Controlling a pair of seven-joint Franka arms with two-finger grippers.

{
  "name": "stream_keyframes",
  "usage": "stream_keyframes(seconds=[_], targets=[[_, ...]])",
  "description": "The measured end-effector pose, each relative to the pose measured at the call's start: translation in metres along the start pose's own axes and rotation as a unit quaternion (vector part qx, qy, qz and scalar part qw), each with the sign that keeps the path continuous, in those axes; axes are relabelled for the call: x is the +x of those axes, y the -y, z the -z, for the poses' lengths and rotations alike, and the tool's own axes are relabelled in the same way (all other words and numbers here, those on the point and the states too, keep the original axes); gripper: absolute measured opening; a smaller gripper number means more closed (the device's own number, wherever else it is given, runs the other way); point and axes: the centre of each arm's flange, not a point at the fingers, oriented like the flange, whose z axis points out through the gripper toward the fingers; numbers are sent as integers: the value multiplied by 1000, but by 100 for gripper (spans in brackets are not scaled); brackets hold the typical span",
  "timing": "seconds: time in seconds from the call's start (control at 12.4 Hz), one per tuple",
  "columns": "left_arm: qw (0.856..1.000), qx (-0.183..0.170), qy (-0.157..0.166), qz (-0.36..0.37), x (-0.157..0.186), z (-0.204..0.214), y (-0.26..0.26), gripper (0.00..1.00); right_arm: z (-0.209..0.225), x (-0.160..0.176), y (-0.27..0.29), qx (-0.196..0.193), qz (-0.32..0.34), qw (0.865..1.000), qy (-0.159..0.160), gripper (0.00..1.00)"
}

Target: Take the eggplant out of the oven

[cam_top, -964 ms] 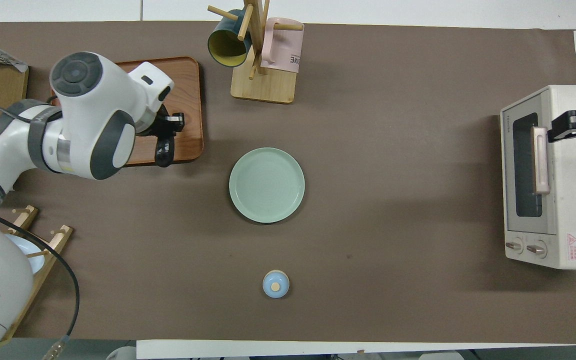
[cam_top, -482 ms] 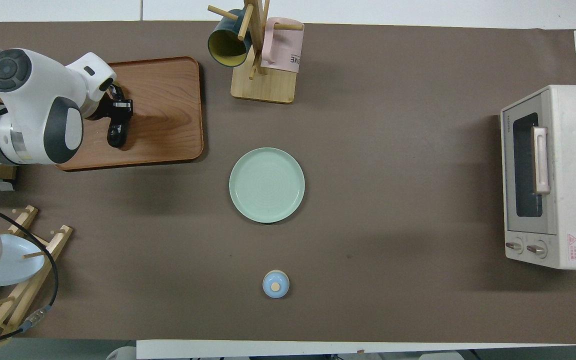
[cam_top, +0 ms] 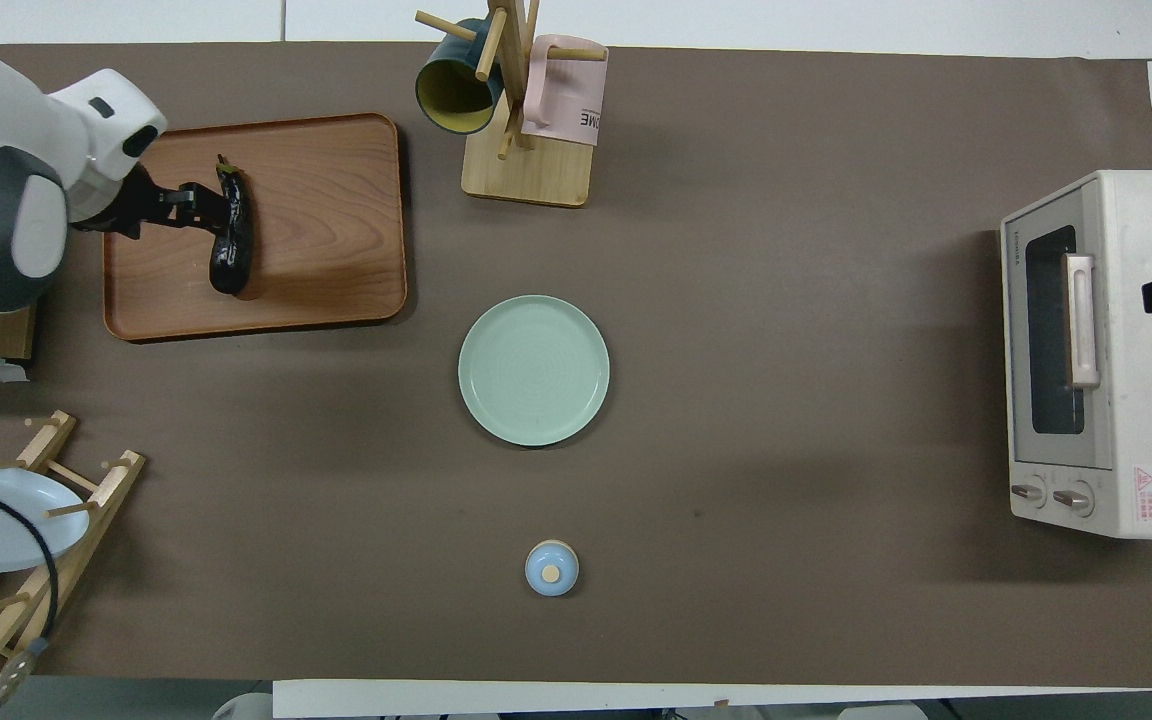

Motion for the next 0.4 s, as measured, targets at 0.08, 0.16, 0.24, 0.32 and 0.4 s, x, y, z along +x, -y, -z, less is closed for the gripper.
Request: stream_keyframes(seconds=[0.08, 0.16, 0.24, 0.32, 0.4], targets=[[1000, 0, 14, -1, -24, 38, 7, 100, -1, 0, 0, 0, 0, 1000, 1, 100], [1000, 0, 26, -7, -52, 74, 11, 100, -1, 0, 0, 0, 0, 1000, 2, 100], [999, -1, 31, -14, -74, 101, 14, 100, -2, 0, 0, 0, 0, 1000, 2, 100], [999, -1, 34, -22, -93, 121, 16, 100, -3, 0, 0, 0, 0, 1000, 3, 100], [999, -2, 35, -30, -105, 135, 17, 100, -3, 0, 0, 0, 0, 1000, 3, 100]])
